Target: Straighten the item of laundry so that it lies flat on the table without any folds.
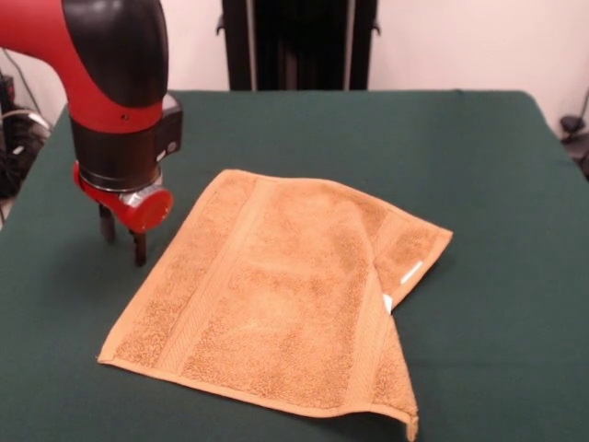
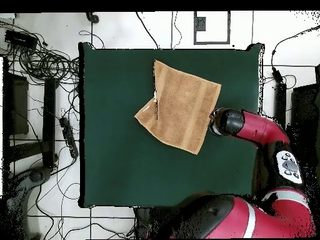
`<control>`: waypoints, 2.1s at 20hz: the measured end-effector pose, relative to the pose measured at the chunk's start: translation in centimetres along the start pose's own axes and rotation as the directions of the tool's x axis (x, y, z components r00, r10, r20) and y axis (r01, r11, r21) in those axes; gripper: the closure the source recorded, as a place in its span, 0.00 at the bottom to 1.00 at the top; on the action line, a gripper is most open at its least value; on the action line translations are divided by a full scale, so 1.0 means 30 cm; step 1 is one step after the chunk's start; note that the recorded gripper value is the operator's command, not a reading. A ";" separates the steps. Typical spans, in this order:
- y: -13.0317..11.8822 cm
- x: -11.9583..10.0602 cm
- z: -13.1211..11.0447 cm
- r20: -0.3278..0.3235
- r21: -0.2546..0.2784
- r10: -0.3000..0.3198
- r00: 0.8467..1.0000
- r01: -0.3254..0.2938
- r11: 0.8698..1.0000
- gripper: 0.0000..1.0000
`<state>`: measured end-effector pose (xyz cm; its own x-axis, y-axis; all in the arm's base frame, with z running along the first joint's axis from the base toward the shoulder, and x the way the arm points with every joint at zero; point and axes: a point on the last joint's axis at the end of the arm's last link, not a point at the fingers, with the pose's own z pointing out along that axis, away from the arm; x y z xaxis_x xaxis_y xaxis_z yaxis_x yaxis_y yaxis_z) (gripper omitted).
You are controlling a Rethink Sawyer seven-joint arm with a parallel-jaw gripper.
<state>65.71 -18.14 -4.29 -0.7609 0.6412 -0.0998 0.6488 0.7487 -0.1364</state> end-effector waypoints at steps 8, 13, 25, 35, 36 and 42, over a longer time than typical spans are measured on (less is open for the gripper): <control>0.045 0.011 -0.010 0.002 0.008 -0.024 1.000 0.024 1.000 0.00; 0.086 0.024 -0.019 -0.002 0.003 -0.030 1.000 0.030 1.000 0.00; 0.219 0.075 -0.032 -0.016 -0.009 -0.063 0.998 0.062 0.998 0.00; 0.227 0.066 -0.031 -0.010 -0.011 -0.064 0.998 0.064 0.998 0.00; 0.226 0.065 -0.031 -0.010 -0.011 -0.063 0.998 0.063 0.998 0.00; 0.190 0.043 -0.048 -0.032 -0.002 -0.043 0.999 0.043 0.999 0.00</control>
<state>68.44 -12.79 -3.79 -0.7872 0.6135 -0.0625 0.6156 0.7758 -0.1386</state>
